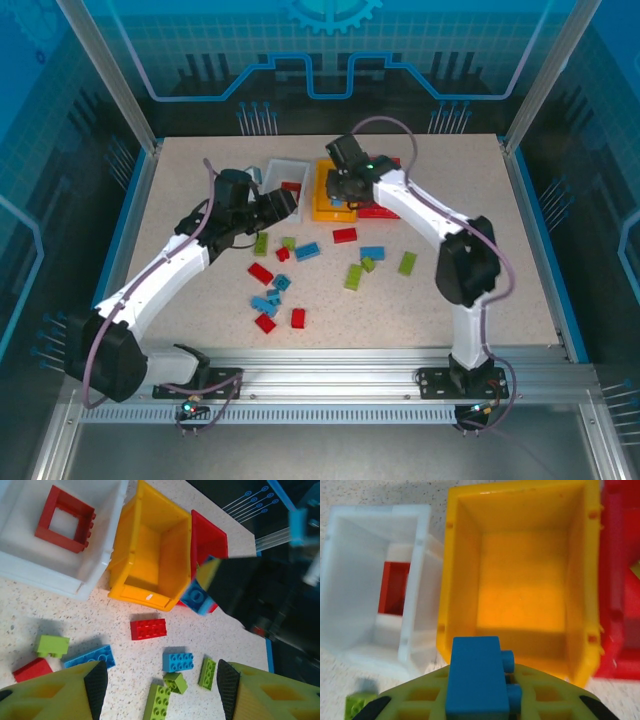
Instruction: Sort the legos into containers by color
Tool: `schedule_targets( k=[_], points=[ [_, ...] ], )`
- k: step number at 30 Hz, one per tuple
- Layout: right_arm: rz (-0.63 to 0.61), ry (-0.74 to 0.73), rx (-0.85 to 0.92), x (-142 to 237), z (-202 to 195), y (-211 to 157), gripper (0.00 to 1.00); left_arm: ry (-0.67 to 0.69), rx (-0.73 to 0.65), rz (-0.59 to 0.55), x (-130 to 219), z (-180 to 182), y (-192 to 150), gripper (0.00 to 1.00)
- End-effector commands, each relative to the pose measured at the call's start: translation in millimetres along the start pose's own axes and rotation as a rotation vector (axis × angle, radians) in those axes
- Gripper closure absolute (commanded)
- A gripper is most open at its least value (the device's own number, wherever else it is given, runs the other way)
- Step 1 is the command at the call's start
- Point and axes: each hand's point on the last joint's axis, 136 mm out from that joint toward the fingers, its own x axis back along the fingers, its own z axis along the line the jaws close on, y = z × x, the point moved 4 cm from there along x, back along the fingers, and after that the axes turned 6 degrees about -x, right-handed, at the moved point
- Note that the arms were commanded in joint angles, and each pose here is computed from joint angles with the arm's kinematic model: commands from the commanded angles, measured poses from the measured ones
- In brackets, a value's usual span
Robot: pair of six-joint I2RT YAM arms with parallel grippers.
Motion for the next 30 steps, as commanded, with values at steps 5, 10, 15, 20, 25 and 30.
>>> schedule_targets(
  k=[5,10,15,20,25,30],
  points=[
    [0.077,-0.120,0.027,-56,-14,5,0.95,-0.059,-0.044,0.001,-3,-9,9,0.36],
    [0.095,-0.105,0.023,-70,-13,8,0.88,-0.067,-0.032,0.022,-9,-6,4,0.36],
    [0.081,-0.088,0.035,-52,-9,17,0.65,-0.077,-0.019,0.041,-10,-5,-1,0.36],
    [0.040,-0.041,0.044,-14,0,26,0.53,-0.071,-0.007,0.054,-7,-4,-5,0.36],
    [0.010,-0.016,0.076,30,7,30,0.45,-0.040,0.011,0.070,-3,2,-11,0.35],
    [-0.024,0.027,0.114,82,9,17,0.43,0.010,0.027,0.085,7,10,-18,0.35]
  ],
)
